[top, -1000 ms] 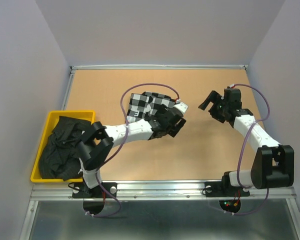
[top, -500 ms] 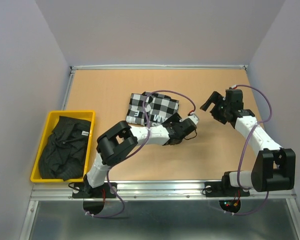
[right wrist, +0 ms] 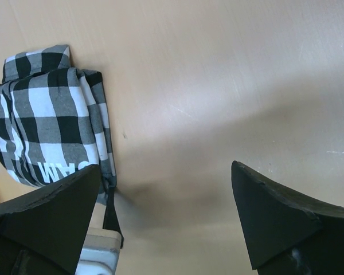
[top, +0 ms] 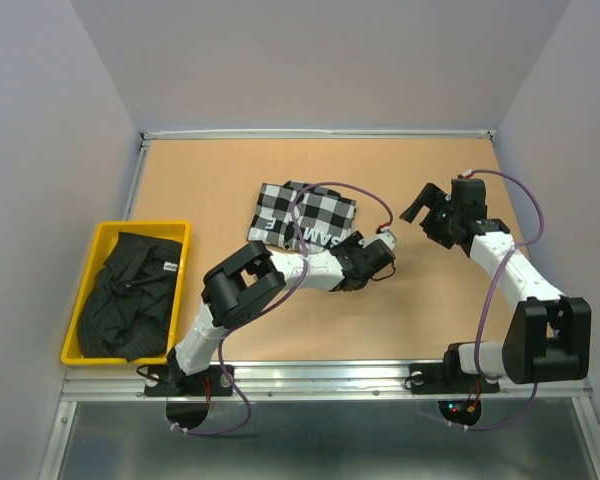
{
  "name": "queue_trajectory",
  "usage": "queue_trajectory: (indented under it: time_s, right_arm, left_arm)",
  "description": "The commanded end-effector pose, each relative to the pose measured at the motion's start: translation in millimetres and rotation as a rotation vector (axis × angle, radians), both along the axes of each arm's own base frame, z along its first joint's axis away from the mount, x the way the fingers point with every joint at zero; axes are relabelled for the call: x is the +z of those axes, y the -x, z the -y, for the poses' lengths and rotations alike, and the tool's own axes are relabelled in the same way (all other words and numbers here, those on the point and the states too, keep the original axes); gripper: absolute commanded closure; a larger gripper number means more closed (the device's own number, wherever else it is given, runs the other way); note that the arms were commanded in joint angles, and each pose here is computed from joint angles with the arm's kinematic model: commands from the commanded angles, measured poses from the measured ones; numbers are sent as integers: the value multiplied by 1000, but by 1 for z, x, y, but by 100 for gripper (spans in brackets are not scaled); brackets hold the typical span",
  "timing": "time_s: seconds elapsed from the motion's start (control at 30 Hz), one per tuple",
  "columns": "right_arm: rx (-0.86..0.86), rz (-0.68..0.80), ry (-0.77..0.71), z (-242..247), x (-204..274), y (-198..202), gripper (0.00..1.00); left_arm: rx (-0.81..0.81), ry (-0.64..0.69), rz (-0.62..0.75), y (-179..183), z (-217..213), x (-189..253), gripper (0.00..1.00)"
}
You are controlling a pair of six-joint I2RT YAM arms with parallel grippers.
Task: Fold and stack the long sleeve shirts
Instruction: Fold the shirt
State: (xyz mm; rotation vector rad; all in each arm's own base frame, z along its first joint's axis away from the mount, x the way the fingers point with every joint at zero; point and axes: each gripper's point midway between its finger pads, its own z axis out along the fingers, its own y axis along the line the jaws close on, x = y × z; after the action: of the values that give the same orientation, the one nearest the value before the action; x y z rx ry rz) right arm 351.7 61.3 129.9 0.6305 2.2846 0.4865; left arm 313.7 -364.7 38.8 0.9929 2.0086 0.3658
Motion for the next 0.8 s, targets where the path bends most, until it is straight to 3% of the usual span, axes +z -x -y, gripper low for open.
queue_trajectory:
  time_s: [0.0,0.1,0.17,0.33,0.77]
  right_arm:
    - [10,-3,-19,-1,-3,6,0]
    - [-1,-23,-54,-5,-8,6,0]
    - [26,-35,-118,-17,-13,8,0]
    - [108,23,-317,-49,-10,2,0]
    - [214,42,-563,-113,-39,-16,0]
  left_arm:
    - [24,-14,37,-7,-1,11,60]
    - [29,1,41,-8,0,16,75]
    - [36,10,40,-9,-2,19,78]
    - [61,70,15,-11,-5,26,98]
    - [103,246,-95,-15,-13,41,99]
